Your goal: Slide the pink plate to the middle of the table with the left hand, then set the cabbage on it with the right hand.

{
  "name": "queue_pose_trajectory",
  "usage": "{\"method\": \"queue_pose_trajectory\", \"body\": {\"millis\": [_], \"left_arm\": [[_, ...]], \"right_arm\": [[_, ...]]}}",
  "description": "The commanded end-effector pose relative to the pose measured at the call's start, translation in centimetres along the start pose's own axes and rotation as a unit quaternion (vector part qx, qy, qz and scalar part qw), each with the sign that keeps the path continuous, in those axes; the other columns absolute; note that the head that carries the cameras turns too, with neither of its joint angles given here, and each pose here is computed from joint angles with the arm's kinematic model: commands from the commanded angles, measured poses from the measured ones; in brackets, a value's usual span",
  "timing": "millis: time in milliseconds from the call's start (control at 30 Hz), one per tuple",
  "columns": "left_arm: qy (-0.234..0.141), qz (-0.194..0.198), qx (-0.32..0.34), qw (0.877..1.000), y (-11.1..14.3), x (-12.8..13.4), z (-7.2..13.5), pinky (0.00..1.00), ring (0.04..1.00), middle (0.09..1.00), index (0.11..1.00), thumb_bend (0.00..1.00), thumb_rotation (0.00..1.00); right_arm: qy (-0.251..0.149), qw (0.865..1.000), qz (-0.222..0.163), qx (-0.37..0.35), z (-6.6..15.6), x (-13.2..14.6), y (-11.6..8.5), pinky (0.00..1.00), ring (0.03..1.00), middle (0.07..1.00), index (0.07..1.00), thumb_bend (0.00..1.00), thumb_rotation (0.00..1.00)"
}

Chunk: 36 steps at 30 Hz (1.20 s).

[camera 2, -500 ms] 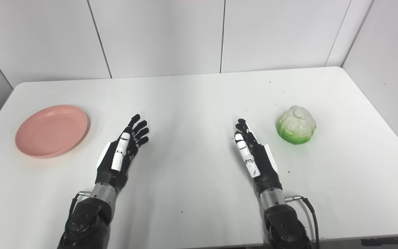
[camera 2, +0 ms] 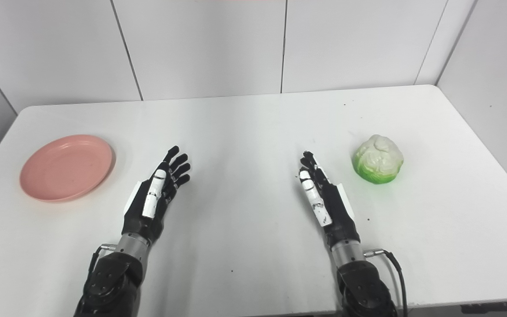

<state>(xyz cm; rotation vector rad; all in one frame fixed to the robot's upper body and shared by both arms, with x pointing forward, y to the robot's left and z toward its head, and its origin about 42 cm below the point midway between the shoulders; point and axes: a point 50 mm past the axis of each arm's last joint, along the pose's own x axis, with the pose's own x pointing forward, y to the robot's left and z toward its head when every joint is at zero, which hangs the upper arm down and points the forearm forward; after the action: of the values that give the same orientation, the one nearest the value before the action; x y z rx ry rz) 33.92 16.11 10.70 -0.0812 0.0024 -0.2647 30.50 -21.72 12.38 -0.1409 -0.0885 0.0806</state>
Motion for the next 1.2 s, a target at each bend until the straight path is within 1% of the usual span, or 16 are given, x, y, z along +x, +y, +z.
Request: {"method": "queue_pose_trajectory", "body": {"millis": [0, 400, 567, 633, 833, 1000, 1100, 1167], "left_arm": [[0.038, 0.004, 0.003, 0.999, 0.3, -0.4, -1.5, 0.91, 0.923, 0.933, 0.932, 0.44, 1.00], [0.039, 0.001, 0.007, 0.999, 0.1, -0.2, -1.8, 0.91, 0.921, 0.933, 0.932, 0.44, 1.00], [0.039, -0.005, 0.012, 0.999, -1.3, 0.1, -2.3, 0.93, 0.924, 0.935, 0.934, 0.44, 1.00], [0.043, -0.005, 0.016, 0.999, -2.0, 0.3, -2.5, 0.92, 0.918, 0.932, 0.934, 0.44, 1.00], [0.049, 0.002, 0.022, 0.999, -3.2, 0.6, -3.1, 0.89, 0.916, 0.924, 0.923, 0.43, 1.00], [0.049, -0.001, 0.023, 0.999, -3.5, 0.8, -3.3, 0.89, 0.925, 0.932, 0.929, 0.43, 1.00], [0.048, -0.002, 0.026, 0.999, -3.7, 0.9, -3.4, 0.89, 0.928, 0.936, 0.929, 0.43, 1.00], [0.048, -0.002, 0.028, 0.998, -3.7, 0.9, -3.4, 0.89, 0.925, 0.933, 0.926, 0.43, 1.00]], "right_arm": [[-0.035, 0.999, 0.003, -0.001, 1.0, 0.6, 0.1, 0.89, 0.907, 0.930, 0.939, 0.24, 1.00], [-0.032, 0.999, 0.004, 0.002, 0.7, 0.5, -0.2, 0.90, 0.914, 0.931, 0.943, 0.25, 1.00], [-0.033, 0.999, 0.007, 0.002, 0.3, 0.3, -1.2, 0.91, 0.922, 0.941, 0.954, 0.27, 1.00], [-0.036, 0.999, 0.010, 0.008, 0.2, 0.1, -1.7, 0.94, 0.932, 0.950, 0.964, 0.27, 1.00], [-0.042, 0.999, 0.009, 0.010, 0.0, -0.1, -2.3, 0.94, 0.927, 0.948, 0.963, 0.23, 1.00], [-0.036, 0.999, 0.008, 0.014, 0.0, -0.2, -2.4, 0.96, 0.934, 0.952, 0.970, 0.23, 1.00], [-0.038, 0.999, 0.009, 0.022, 0.0, -0.2, -2.5, 0.98, 0.944, 0.959, 0.978, 0.21, 1.00], [-0.037, 0.999, 0.008, 0.019, -0.1, -0.2, -2.5, 0.97, 0.944, 0.957, 0.975, 0.20, 1.00]]}}
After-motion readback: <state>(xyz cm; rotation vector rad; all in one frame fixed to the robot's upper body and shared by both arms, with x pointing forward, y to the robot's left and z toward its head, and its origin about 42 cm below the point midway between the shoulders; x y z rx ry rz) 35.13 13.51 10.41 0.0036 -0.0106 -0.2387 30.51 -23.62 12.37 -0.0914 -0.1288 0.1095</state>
